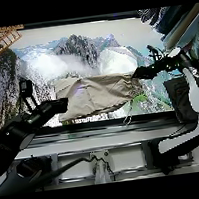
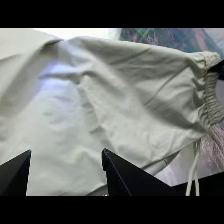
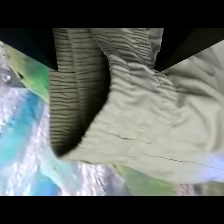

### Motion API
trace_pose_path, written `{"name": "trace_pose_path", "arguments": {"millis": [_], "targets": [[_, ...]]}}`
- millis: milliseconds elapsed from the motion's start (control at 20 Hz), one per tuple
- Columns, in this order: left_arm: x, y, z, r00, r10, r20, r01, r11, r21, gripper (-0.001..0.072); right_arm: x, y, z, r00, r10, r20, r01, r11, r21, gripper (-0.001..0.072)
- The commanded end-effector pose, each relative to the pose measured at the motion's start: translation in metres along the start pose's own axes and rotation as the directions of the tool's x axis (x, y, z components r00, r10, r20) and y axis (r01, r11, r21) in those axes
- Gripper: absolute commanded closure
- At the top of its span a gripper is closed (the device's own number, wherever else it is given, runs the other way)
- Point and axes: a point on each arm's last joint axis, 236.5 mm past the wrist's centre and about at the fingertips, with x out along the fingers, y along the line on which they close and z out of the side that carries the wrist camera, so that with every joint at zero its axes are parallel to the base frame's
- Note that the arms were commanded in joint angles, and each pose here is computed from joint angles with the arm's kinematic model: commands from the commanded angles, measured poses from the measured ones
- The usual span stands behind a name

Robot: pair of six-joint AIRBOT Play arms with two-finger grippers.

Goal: Fold the clothes and pants, and hang the long-sleeved shirts on hangers.

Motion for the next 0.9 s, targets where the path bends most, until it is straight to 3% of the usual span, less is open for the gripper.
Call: {"name": "trace_pose_path", "arguments": {"millis": [0,300,500,600,700,750,800,850], "targets": [[0.005,-0.004,0.004,1.000,-0.014,0.015,0.014,1.000,0.001,0.0213,0.012,-0.027,-0.010,0.992,-0.108,-0.064,0.108,0.994,-0.011,-0.0001],[0.006,-0.007,0.008,0.999,-0.029,0.034,0.029,1.000,0.002,0.0213,0.011,-0.026,-0.011,0.993,-0.100,-0.066,0.100,0.995,-0.004,0.0004],[0.006,-0.008,0.009,0.999,-0.031,0.037,0.031,1.000,0.001,0.0213,0.020,-0.009,-0.023,0.995,-0.008,-0.097,0.016,0.997,0.073,0.0013],[0.005,-0.011,0.013,0.998,-0.042,0.052,0.042,0.999,0.001,0.0217,0.030,-0.002,-0.037,0.991,0.034,-0.126,-0.019,0.993,0.117,0.0096],[0.005,-0.015,0.018,0.995,-0.060,0.075,0.060,0.998,0.003,0.0218,0.037,0.007,-0.051,0.985,0.074,-0.155,-0.051,0.988,0.145,0.0316],[0.005,-0.016,0.020,0.994,-0.067,0.084,0.067,0.998,0.003,0.0229,0.038,0.011,-0.055,0.982,0.090,-0.165,-0.064,0.986,0.155,0.0388],[0.005,-0.017,0.021,0.994,-0.068,0.085,0.068,0.998,0.003,0.0252,0.036,0.015,-0.055,0.981,0.100,-0.168,-0.073,0.984,0.160,0.0516],[0.007,-0.016,0.019,0.995,-0.064,0.080,0.064,0.998,0.003,0.0252,0.032,0.018,-0.051,0.983,0.101,-0.150,-0.076,0.984,0.164,0.0590]]}}
